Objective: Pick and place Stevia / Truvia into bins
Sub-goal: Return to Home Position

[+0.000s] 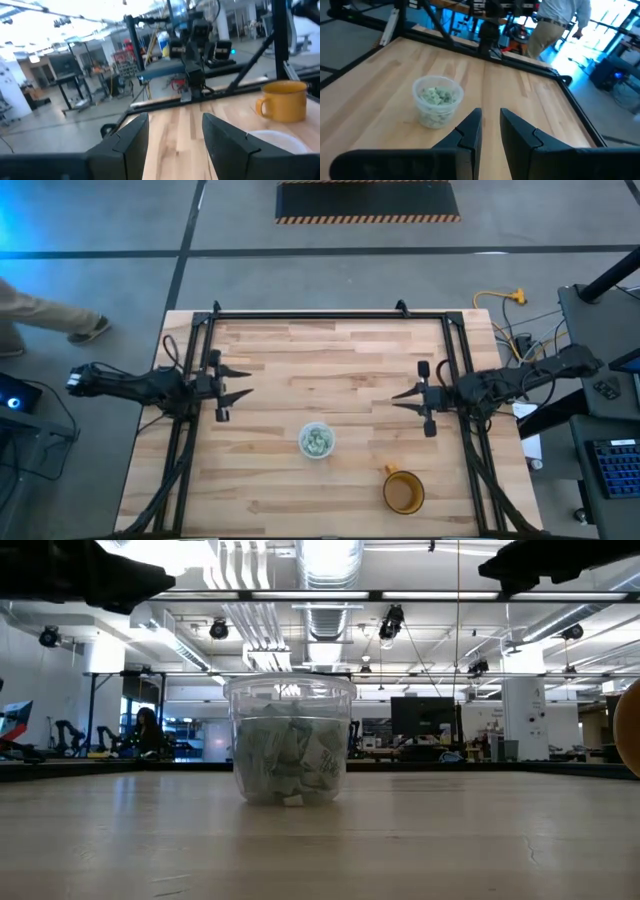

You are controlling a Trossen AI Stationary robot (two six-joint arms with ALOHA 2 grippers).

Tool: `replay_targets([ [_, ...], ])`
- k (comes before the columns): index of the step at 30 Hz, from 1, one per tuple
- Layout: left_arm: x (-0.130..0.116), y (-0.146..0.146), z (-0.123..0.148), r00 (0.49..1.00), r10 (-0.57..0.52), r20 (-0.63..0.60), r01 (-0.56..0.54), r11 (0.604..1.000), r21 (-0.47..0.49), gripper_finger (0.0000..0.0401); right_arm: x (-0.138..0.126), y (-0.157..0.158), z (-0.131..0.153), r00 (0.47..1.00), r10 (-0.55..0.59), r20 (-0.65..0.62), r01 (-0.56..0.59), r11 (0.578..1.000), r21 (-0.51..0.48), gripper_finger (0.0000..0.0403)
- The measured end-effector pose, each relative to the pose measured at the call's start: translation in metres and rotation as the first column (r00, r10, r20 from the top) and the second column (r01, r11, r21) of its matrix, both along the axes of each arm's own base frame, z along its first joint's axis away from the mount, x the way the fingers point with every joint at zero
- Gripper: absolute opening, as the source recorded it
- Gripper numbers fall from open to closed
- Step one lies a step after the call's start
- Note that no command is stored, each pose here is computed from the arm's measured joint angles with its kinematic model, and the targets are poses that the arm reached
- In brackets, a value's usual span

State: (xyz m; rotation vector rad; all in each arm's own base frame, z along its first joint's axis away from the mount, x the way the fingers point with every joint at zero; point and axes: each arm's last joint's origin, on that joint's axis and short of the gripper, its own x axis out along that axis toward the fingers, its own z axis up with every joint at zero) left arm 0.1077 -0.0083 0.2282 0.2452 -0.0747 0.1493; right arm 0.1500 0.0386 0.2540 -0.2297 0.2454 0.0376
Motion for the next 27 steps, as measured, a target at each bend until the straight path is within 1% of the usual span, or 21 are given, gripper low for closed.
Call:
replay_targets([
  [4,-0.008,0.001,-0.008,0.999,0.001,0.037,0.0,1.0,-0.001,0.0169,-0.005,-0.008,-0.003,0.999,-0.034,0.019,0.034,0.999,0.036,0.0059],
  [6,-0.012,0.002,-0.01,0.999,0.001,0.054,-0.001,1.0,-0.003,0.0169,-0.01,-0.011,-0.007,0.999,-0.012,0.03,0.01,0.999,0.05,0.0059],
  [8,-0.014,0.002,-0.017,0.999,0.001,0.034,-0.001,1.0,-0.001,0.0169,-0.016,-0.015,-0.01,0.999,0.014,0.049,-0.017,0.998,0.064,0.0059],
  [10,-0.017,0.003,-0.02,0.999,0.0,0.044,0.0,1.0,-0.009,0.0169,-0.022,-0.018,-0.014,0.997,0.017,0.077,-0.023,0.997,0.075,0.0059],
  [12,-0.019,0.003,-0.021,0.998,0.008,0.06,-0.006,0.999,-0.035,0.0169,-0.029,-0.022,-0.02,0.995,0.002,0.102,-0.011,0.996,0.088,0.0059],
  [14,-0.017,0.003,-0.027,0.999,0.026,0.019,-0.025,0.998,-0.05,0.0169,-0.035,-0.026,-0.024,0.991,-0.025,0.135,0.01,0.994,0.107,0.0059],
  [20,-0.017,0.004,-0.03,0.999,0.053,0.001,-0.053,0.997,-0.063,0.0169,-0.052,-0.035,-0.041,0.974,-0.091,0.209,0.06,0.987,0.151,0.0059],
  [24,-0.017,0.005,-0.03,0.997,0.08,-0.002,-0.079,0.994,-0.076,0.0169,-0.058,-0.038,-0.053,0.964,-0.083,0.252,0.037,0.983,0.181,0.0059],
  [27,-0.017,0.005,-0.031,0.997,0.08,-0.007,-0.08,0.994,-0.076,0.0169,-0.062,-0.039,-0.056,0.954,-0.077,0.288,0.022,0.982,0.187,0.0059],
])
